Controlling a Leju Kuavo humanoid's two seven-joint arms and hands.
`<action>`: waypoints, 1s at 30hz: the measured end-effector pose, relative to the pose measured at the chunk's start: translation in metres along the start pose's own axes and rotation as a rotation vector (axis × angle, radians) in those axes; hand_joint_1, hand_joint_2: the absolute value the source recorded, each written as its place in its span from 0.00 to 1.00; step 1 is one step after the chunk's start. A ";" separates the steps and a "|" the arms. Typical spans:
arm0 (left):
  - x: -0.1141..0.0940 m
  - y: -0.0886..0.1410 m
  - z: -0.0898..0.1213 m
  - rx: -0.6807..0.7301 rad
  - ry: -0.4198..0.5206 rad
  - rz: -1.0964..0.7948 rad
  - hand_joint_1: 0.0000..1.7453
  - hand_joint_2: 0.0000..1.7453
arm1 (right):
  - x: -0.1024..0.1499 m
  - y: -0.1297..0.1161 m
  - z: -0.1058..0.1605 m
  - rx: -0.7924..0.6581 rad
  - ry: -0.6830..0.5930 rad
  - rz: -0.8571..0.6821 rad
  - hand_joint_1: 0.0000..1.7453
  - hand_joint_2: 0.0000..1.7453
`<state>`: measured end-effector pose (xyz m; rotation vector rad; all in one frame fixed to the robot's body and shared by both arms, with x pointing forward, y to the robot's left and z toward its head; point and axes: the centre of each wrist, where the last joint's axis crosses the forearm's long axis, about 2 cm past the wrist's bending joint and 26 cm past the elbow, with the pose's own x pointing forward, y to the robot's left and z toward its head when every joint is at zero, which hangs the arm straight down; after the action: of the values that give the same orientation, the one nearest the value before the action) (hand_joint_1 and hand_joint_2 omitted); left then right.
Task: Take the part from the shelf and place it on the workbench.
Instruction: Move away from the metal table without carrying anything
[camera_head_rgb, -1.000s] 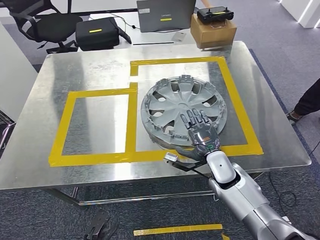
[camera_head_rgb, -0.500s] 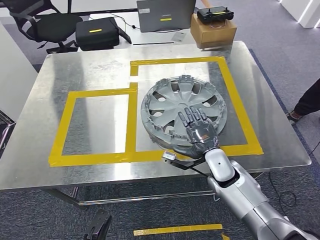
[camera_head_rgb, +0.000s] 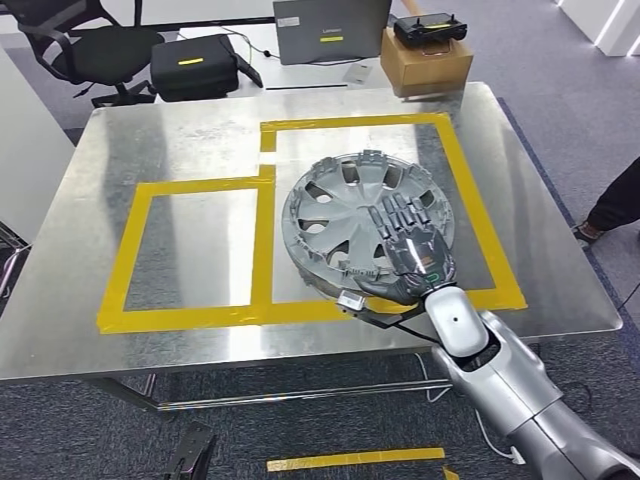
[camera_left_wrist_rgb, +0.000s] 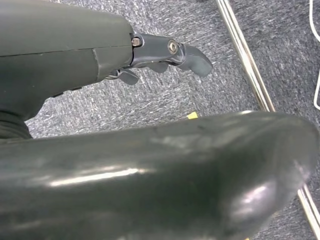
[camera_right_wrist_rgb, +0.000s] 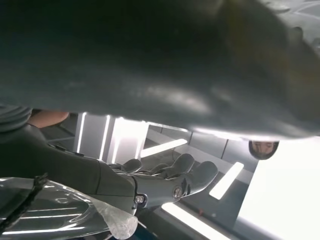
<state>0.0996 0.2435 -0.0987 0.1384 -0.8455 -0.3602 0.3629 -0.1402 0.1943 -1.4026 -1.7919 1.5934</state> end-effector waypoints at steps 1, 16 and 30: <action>0.000 0.000 0.000 0.004 0.000 0.004 0.00 0.00 | -0.005 0.001 0.002 -0.002 0.006 0.014 0.00 0.00; -0.014 -0.007 0.012 0.077 0.034 0.094 0.00 0.00 | -0.177 0.023 0.203 0.140 0.345 0.260 0.00 0.00; -0.019 -0.015 0.019 0.115 0.062 0.139 0.00 0.00 | -0.229 -0.049 0.366 0.238 0.546 0.362 0.00 0.00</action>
<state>0.0704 0.2372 -0.1035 0.1954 -0.8094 -0.1766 0.1539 -0.5215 0.2045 -1.8841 -1.0474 1.3384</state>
